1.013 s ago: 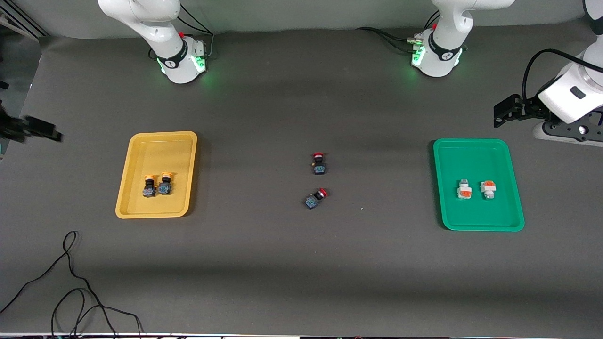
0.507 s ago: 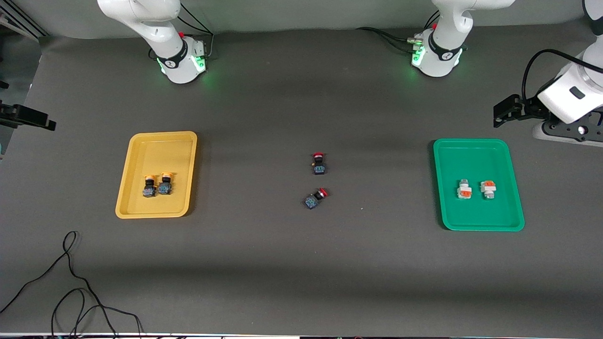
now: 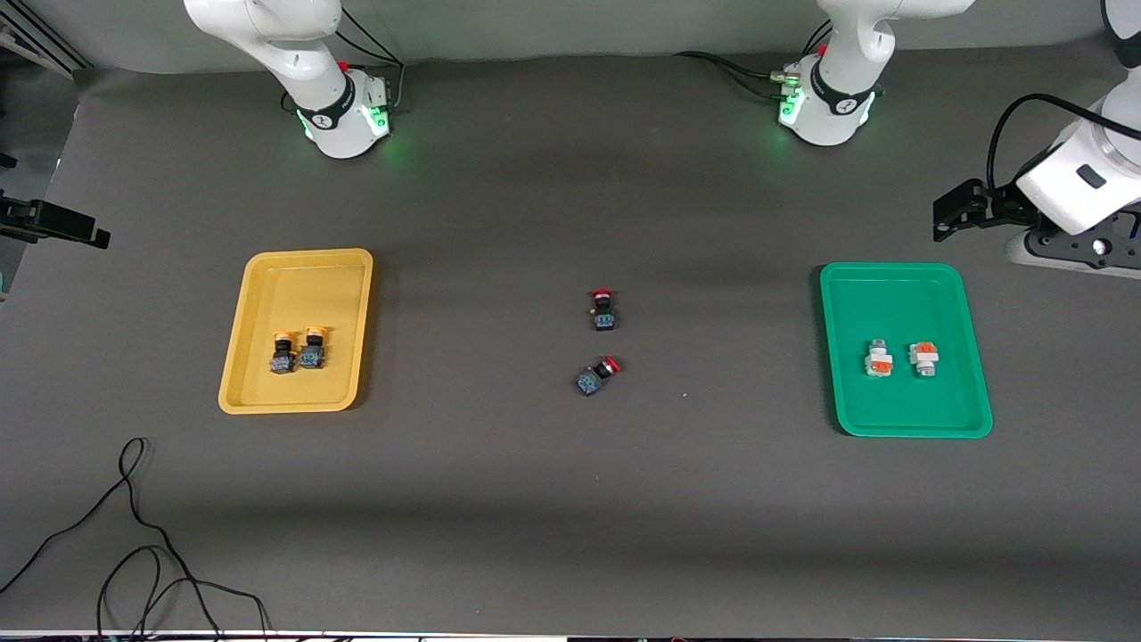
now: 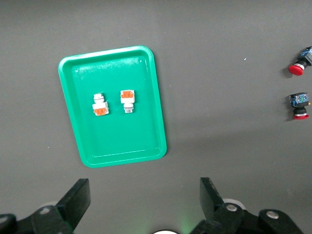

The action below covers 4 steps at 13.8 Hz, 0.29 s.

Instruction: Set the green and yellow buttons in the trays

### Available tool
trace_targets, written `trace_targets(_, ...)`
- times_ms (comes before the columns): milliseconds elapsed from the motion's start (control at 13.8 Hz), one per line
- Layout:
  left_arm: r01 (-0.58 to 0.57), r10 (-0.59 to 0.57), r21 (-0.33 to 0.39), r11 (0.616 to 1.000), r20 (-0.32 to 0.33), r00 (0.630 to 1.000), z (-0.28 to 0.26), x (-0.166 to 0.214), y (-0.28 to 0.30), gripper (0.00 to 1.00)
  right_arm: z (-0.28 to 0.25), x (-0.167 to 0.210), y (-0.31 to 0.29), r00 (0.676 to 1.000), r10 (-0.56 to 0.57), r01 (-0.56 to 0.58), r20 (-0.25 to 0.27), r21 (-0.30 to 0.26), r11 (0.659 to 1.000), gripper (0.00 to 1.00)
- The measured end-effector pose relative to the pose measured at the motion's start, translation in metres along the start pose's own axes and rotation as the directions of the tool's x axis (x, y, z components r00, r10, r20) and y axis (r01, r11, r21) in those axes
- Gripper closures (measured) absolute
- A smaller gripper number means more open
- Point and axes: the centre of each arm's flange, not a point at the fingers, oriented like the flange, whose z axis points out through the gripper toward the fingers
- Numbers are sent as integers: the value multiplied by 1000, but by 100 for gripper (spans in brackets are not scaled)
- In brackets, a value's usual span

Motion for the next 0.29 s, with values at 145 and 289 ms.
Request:
trace_targets(145, 0, 0, 0, 1000, 1, 1000, 0, 0, 0, 0, -3, -9, 1, 1000, 0, 0, -21, 3, 1000, 0)
trace_targets(289, 0, 0, 0, 1000, 2, 1000, 1, 0, 0, 0, -4, -15, 1, 1000, -1, 2, -25, 4, 1000, 0)
